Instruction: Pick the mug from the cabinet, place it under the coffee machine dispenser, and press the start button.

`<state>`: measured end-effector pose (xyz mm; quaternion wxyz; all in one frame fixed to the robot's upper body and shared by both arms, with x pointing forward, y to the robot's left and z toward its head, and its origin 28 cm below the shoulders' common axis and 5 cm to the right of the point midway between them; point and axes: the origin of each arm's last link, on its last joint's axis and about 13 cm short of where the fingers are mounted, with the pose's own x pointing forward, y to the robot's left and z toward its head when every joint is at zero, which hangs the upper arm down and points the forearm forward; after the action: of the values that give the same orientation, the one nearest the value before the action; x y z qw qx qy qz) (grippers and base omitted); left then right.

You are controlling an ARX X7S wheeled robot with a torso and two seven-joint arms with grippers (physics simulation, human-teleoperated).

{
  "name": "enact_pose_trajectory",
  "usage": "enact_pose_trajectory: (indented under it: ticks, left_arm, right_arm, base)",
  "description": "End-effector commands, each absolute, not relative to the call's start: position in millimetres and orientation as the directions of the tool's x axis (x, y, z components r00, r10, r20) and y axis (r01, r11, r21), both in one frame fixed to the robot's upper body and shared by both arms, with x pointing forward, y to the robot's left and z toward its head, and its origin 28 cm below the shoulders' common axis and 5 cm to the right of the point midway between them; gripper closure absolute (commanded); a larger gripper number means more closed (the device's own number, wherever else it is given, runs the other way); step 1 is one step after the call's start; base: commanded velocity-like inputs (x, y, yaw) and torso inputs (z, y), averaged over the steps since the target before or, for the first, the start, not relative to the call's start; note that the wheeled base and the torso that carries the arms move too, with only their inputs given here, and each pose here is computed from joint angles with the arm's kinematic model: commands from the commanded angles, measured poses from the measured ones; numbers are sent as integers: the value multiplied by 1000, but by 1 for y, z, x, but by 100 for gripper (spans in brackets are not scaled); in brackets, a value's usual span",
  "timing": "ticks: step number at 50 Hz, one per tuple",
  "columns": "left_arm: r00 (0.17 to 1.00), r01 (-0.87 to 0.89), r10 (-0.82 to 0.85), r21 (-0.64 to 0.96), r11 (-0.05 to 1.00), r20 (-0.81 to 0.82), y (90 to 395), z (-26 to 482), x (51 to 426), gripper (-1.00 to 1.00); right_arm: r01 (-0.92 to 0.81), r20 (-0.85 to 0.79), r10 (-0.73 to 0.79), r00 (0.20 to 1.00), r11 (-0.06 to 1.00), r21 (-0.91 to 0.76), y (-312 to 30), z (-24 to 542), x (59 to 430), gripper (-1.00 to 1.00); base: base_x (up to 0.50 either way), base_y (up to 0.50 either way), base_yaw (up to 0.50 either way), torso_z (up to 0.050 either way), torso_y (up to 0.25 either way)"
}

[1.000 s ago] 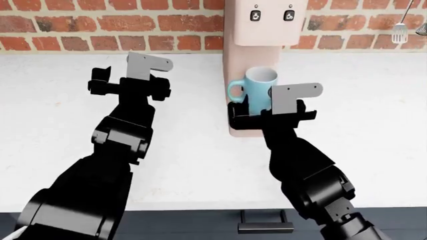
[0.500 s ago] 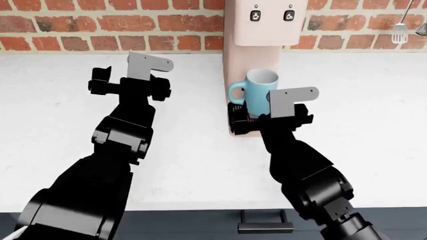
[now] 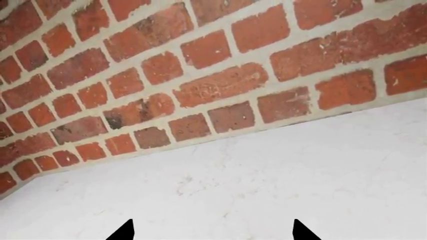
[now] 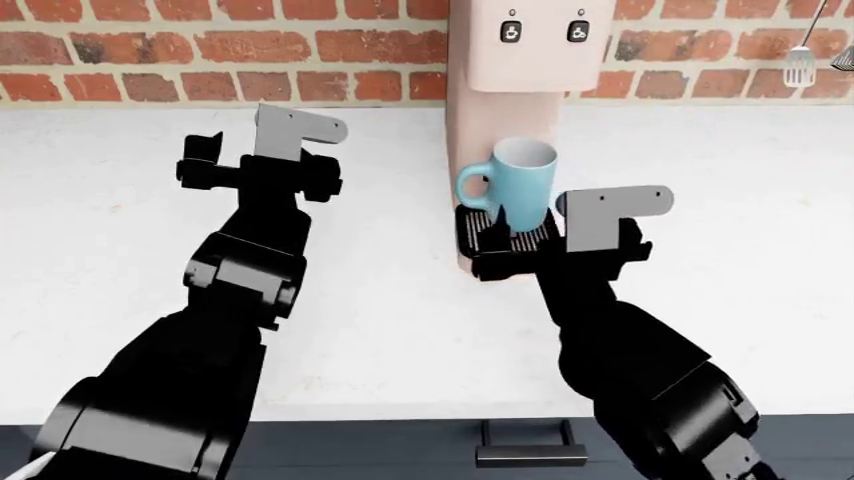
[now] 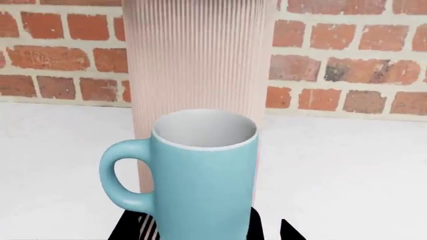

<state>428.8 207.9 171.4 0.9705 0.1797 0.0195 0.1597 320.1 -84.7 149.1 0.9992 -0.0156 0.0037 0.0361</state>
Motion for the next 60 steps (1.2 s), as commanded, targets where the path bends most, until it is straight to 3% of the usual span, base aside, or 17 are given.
enact_pose_trajectory:
  ticks: [1,15,31,32,60]
  left_arm:
    - [948,-305,319,359,882,23,208,171,429,-100]
    - [948,-305,318,360,882,24,208,171,429,-100]
    - [948,-304,316,361,882,25,208,171,429,-100]
    - [948,-304,317,360,882,25,208,171,429,-100]
    - [948,-305,316,366,879,30,207,171,429,-100]
  right_arm:
    - [-80,26,81,996,997,-9,-89,161,294,-100]
    - [-99,108,100,989,995,-16,-90,201,268,-100]
    - [-65,178,64,982,998,-2,-95,241,273,-100]
    - [-64,183,63,981,998,-1,-95,244,273,100]
    - [-59,246,48,968,998,34,-92,297,292,100]
  base:
    - [0,0,0,0,0]
    - [0,0,0,0,0]
    - [0,0,0,0,0]
    - [0,0,0,0,0]
    - [0,0,0,0,0]
